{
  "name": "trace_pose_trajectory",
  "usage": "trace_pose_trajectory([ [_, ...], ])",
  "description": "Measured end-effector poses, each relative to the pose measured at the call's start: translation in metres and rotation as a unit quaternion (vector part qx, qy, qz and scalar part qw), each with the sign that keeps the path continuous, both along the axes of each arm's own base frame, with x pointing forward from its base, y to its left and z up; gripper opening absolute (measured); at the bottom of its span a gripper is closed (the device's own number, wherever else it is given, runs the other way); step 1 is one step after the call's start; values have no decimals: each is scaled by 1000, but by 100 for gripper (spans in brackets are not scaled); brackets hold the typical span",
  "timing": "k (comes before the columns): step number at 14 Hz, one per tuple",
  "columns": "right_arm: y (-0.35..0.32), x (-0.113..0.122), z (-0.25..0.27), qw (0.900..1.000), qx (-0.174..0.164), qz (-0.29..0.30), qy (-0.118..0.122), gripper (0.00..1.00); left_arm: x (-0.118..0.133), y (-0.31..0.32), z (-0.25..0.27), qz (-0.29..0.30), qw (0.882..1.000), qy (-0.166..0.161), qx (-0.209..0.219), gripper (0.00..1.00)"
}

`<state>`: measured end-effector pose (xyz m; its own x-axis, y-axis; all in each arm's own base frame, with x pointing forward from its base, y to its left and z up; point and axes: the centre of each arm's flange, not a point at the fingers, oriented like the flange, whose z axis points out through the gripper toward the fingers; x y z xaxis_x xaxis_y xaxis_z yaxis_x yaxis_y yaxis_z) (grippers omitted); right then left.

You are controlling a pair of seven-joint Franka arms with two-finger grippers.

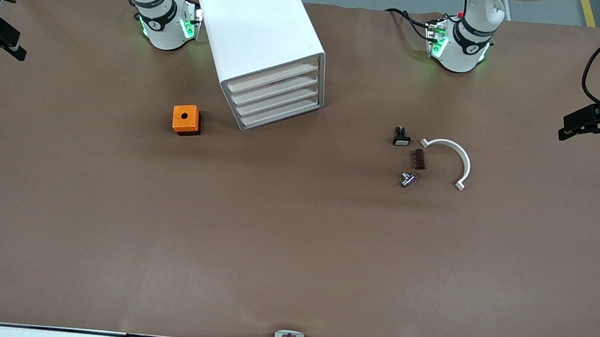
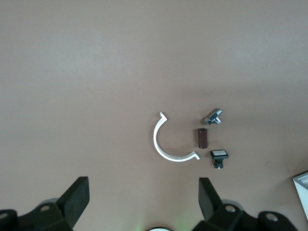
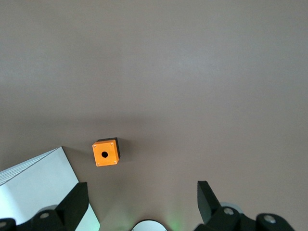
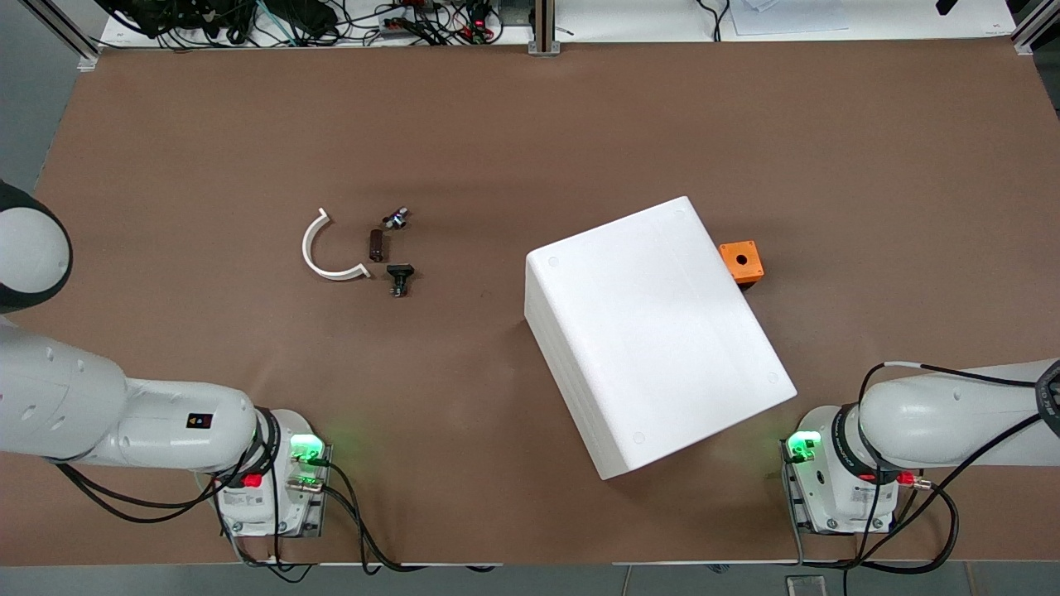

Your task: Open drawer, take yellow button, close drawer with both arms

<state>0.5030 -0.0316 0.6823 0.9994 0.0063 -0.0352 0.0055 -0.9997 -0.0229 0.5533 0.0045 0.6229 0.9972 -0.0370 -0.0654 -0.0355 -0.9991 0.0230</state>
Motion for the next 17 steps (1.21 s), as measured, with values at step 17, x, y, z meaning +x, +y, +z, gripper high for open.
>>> trace_pose_trajectory([
  [17,0,0,0,1000,0,0,0,100,16,-3,-57,4,998,67,-9,100],
])
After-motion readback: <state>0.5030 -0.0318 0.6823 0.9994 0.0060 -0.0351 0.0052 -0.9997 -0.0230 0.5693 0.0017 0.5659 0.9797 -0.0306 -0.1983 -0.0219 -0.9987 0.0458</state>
